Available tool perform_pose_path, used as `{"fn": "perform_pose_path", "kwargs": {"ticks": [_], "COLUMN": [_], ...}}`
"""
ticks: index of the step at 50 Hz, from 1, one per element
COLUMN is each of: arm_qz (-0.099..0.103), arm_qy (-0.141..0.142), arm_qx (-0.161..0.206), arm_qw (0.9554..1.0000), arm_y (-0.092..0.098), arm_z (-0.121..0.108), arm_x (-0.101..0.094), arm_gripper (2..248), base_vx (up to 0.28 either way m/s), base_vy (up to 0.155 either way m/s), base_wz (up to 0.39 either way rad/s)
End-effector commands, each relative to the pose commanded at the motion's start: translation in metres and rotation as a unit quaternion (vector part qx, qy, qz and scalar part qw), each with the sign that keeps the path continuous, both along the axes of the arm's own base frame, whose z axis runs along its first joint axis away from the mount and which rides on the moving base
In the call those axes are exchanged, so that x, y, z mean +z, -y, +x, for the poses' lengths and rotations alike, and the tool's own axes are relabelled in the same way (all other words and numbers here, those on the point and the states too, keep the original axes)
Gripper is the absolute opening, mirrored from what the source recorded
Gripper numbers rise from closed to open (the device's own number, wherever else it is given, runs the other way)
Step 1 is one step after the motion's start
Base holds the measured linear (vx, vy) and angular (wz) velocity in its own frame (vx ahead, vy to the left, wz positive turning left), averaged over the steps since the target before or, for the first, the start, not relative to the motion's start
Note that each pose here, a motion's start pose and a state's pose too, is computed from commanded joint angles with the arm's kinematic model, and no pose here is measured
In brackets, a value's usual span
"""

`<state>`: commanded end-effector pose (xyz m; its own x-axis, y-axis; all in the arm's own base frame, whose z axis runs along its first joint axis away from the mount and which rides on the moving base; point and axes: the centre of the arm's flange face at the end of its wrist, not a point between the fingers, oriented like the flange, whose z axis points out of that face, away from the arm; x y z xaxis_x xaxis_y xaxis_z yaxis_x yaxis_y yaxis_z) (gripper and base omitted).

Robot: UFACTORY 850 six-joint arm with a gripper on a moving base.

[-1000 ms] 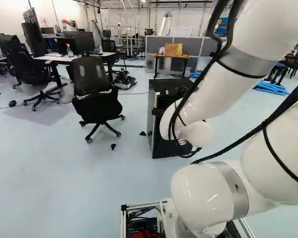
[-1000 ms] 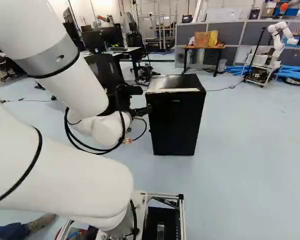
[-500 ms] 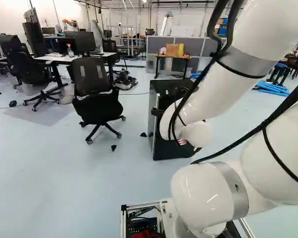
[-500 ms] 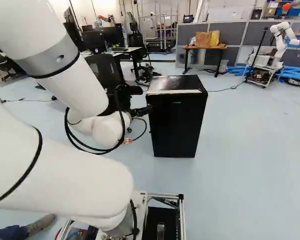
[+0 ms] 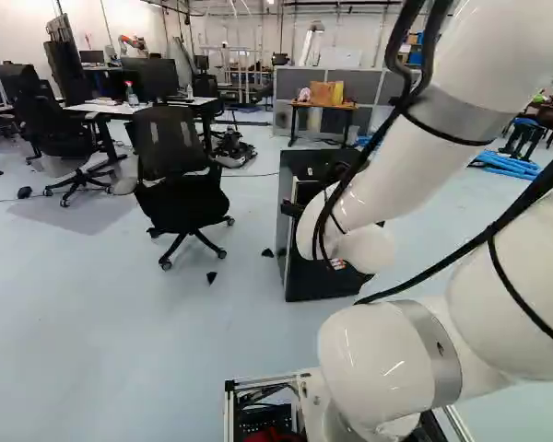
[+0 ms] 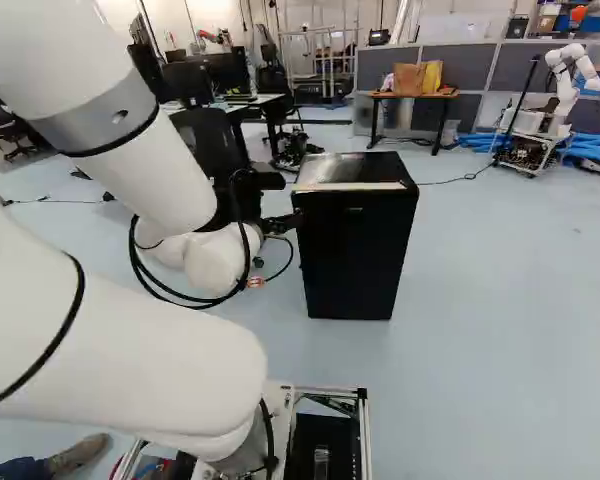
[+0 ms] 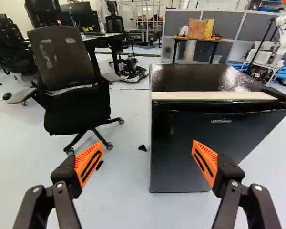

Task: Grab a drink from the fridge

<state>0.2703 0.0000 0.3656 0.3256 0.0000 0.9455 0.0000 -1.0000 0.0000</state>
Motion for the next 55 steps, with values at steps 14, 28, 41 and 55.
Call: {"fn": "perform_pose_path", "kwargs": {"ticks": [14,28,41,55], "arm_qz": [0.0,0.0,0.0,0.0], "arm_qy": [0.0,0.0,0.0,0.0], "arm_qx": [0.0,0.0,0.0,0.0], "arm_qw": [1.0,1.0,1.0,1.0], "arm_y": [0.0,0.0,0.0,0.0], "arm_z": [0.0,0.0,0.0,0.0], "arm_x": [0.0,0.0,0.0,0.0], "arm_gripper": [247,247,247,247], "base_vx": [0.049,0.054,0.028,0.0], "base_vy": [-0.025,-0.057,-0.024,0.0], "base_wz": [-0.012,-0.134,-0.053,0.0]}}
